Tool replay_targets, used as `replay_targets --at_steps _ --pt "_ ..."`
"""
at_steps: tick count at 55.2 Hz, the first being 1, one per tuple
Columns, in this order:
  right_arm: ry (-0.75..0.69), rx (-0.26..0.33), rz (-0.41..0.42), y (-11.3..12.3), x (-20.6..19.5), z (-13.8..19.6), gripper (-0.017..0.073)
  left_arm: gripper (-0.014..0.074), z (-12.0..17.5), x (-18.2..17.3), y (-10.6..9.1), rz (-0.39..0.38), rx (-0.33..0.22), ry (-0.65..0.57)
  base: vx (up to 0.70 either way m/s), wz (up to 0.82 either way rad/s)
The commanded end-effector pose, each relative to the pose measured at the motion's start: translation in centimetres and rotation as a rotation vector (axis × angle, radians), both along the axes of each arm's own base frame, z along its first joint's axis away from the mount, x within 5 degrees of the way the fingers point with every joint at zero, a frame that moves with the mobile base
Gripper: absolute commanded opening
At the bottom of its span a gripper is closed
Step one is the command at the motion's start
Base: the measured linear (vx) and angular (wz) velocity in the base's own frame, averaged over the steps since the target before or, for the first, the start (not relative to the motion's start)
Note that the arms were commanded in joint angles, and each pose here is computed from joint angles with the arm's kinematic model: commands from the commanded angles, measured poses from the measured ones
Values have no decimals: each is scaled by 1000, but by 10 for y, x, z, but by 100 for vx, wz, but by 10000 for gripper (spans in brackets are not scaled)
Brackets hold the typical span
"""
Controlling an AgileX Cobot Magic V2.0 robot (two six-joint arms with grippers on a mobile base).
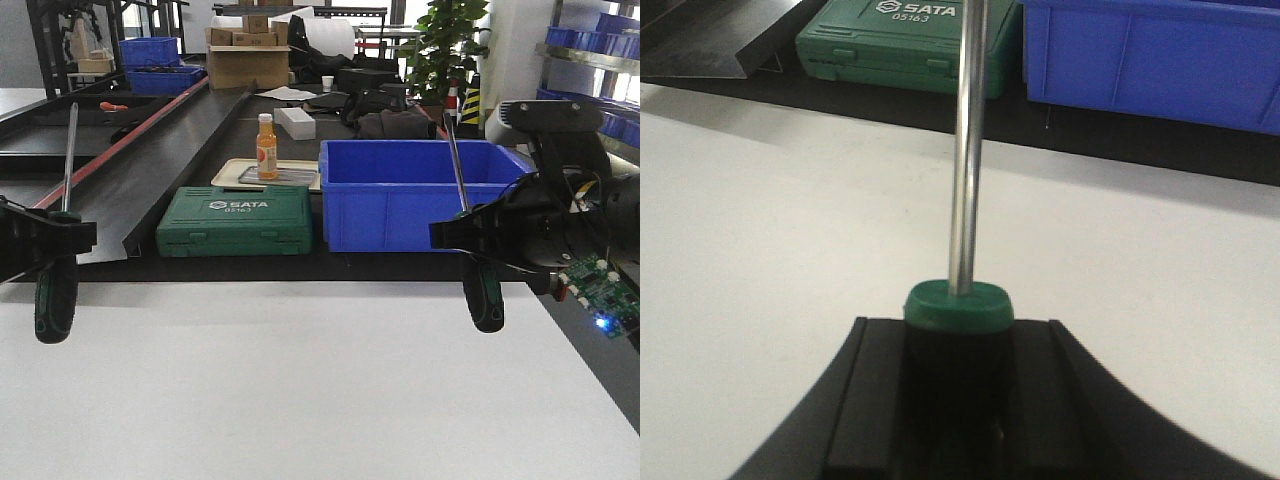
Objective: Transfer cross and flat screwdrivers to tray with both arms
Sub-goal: 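Hold both screwdrivers while the base turns away from the table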
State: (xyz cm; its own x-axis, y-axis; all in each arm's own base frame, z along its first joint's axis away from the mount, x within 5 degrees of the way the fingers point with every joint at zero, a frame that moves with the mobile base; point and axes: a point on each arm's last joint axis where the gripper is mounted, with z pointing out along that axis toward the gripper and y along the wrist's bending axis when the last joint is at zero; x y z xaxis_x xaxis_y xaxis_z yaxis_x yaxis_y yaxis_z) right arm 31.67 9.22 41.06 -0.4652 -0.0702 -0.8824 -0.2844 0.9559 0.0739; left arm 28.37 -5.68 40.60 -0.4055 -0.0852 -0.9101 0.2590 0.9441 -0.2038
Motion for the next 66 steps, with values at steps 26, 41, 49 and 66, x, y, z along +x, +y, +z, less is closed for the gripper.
replay_targets --at_steps 26,41,49,66 --pt "-162 42 -10 -4 -8 33 -8 0 26 -7 1 25 -45 -125 -26 -29" --pt "-163 41 -10 -4 -8 33 -8 0 26 -8 1 24 -45 -124 -17 -67" --pt "-163 41 -10 -4 -8 33 -8 0 26 -8 1 24 -44 -123 -12 -78" --pt "-163 41 -10 -4 -8 33 -8 0 26 -8 1 21 -43 -117 -8 -81"
